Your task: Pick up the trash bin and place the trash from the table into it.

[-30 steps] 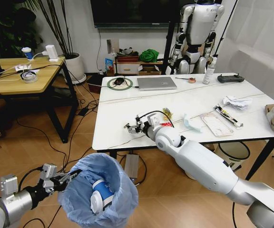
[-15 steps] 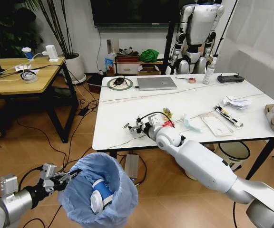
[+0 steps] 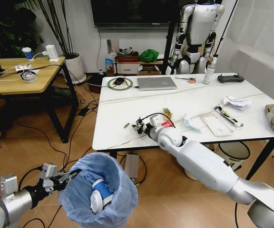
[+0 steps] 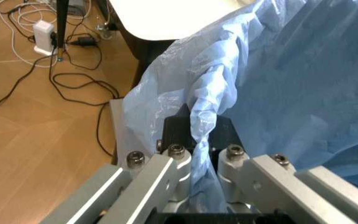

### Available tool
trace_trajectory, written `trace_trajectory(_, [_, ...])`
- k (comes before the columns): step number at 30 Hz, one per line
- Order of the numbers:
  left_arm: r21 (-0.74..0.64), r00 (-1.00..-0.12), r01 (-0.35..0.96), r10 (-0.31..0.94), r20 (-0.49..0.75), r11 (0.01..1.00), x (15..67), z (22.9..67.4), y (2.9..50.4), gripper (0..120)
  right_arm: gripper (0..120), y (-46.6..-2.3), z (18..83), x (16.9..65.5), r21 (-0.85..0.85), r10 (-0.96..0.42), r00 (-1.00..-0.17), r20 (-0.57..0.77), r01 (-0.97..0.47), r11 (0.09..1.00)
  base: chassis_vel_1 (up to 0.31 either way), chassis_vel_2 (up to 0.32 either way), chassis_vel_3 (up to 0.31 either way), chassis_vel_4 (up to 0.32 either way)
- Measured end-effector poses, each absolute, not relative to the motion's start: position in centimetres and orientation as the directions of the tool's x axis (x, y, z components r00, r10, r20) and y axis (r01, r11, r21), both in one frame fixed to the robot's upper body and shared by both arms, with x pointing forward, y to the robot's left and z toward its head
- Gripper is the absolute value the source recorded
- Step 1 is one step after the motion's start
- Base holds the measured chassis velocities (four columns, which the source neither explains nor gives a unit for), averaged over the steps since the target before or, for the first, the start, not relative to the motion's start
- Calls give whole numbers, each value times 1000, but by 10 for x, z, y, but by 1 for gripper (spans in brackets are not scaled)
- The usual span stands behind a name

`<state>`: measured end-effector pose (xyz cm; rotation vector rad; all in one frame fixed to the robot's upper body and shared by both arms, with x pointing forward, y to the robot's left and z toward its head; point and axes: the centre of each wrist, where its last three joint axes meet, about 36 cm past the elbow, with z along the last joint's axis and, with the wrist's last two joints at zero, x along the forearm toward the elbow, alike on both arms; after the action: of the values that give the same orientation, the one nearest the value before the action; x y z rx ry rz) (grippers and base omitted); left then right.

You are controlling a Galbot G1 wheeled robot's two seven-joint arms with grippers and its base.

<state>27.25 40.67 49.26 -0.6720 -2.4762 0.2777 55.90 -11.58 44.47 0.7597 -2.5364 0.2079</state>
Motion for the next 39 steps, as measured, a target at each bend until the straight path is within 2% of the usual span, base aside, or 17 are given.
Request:
trace_trajectory(3, [-329, -721, 405, 519, 458, 853, 272, 493, 407, 0, 8, -118, 445, 559, -10, -475, -731, 489, -550, 835, 0, 0, 0, 0])
trace_trajectory(7, [-330, -721, 406, 520, 457, 852, 272, 493, 406, 0, 0, -121, 445, 558, -16, -472, -733, 489, -548, 836, 0, 0, 0, 0])
trace_trajectory(12, [-332, -720, 407, 522, 457, 851, 272, 493, 405, 0, 0, -124, 446, 558, -11, -476, -736, 482, -548, 836, 0, 0, 0, 0])
trace_trajectory(17, [-336, -719, 408, 525, 455, 849, 272, 492, 404, 0, 0, -130, 456, 559, 48, -565, -733, 379, -594, 803, 0, 0, 0, 0])
trace_trajectory(19, [-338, -718, 410, 528, 454, 848, 271, 492, 402, 0, 0, -135, 467, 555, 80, -630, -711, 312, -641, 763, 0, 0, 0, 0])
trace_trajectory(21, [-339, -717, 411, 529, 453, 846, 271, 493, 401, 0, 0, -135, 485, 546, 114, -726, -653, 215, -722, 683, 0, 0, 0, 0])
trace_trajectory(22, [-339, -717, 411, 529, 453, 846, 271, 493, 401, 0, 0, -135, 485, 546, 114, -726, -653, 215, -722, 683, 0, 0, 0, 0])
trace_trajectory(24, [-342, -717, 412, 532, 451, 845, 271, 493, 400, 0, 0, -132, 498, 535, 131, -820, -561, 112, -810, 572, 0, 0, 0, 0])
trace_trajectory(26, [-344, -717, 412, 534, 449, 844, 271, 494, 399, 0, 0, -127, 507, 520, 121, -909, -417, -2, -902, 414, 0, 0, 0, 0])
trace_trajectory(29, [-344, -718, 412, 533, 448, 844, 271, 495, 398, 0, 0, -122, 506, 501, 79, -973, -218, -81, -974, 212, 0, 0, 0, 0])
trace_trajectory(30, [-344, -718, 412, 533, 448, 844, 271, 495, 398, 0, 0, -122, 506, 501, 79, -973, -218, -81, -974, 212, 0, 0, 0, 0])
trace_trajectory(32, [-344, -719, 411, 532, 447, 844, 271, 496, 398, 0, 0, -120, 497, 490, 48, -989, -71, -126, -997, 65, 0, 0, 0, 0])
trace_trajectory(34, [-343, -720, 409, 530, 447, 845, 271, 496, 398, 0, 0, -121, 490, 486, 25, -989, 40, -141, -999, -44, 0, 0, 0, 0])
trace_trajectory(36, [-342, -722, 408, 529, 447, 846, 271, 496, 398, 0, 0, -122, 486, 485, 3, -985, 106, -135, -994, -107, 0, 0, 0, 0])
trace_trajectory(39, [-341, -724, 406, 526, 447, 848, 271, 497, 398, 0, 0, -123, 486, 486, -18, -982, 147, -115, -989, -146, 0, 0, 0, 0])
